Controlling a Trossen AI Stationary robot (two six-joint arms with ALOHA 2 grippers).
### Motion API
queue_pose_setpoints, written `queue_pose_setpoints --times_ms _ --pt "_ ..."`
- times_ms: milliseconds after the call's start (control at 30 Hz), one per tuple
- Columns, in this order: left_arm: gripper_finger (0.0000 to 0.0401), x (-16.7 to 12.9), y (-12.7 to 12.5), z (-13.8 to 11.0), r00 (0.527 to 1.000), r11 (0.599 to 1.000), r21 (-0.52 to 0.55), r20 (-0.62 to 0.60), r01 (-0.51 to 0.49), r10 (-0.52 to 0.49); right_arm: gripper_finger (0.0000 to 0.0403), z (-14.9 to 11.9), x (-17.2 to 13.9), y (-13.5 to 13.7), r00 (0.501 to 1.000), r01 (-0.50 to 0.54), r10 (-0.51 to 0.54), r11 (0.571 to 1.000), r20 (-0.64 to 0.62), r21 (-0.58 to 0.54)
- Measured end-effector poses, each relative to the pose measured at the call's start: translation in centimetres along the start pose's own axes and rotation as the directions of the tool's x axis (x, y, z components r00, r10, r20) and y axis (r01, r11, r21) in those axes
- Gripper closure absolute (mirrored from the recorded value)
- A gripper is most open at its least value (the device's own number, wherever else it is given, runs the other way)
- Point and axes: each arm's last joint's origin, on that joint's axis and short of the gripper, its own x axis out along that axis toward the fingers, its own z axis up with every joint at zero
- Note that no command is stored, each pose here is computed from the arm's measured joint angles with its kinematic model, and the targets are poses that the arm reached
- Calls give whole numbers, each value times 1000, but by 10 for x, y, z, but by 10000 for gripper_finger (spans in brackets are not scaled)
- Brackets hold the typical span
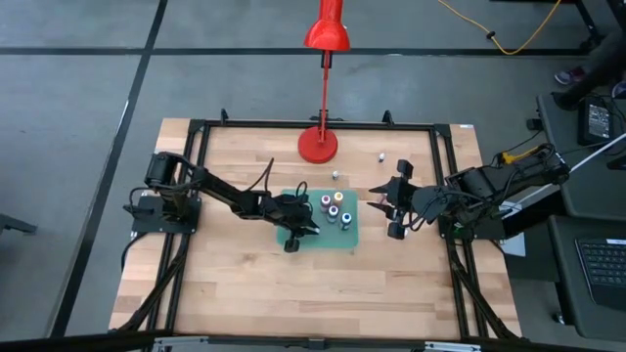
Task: Pick & Place food coloring
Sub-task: Put the small purple food coloring bottle into the green bin
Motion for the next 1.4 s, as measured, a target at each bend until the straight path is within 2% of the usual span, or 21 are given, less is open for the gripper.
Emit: queue_pose_setpoints --times_ms 467,900,1400 --pt "339 3 0 -3 1000 1000 -17 -5 4 -4 254 0 0 0 1000 -1 1 1000 0 0" --pt "300 3 0 -3 1000 1000 -26 -7 4 -4 254 0 0 0 1000 -1 1 1000 -1 -2" --pt "302 1 -1 4 1000 998 -52 5 24 -24 254 0 0 0 1000 -10 10 1000 -4 -7"
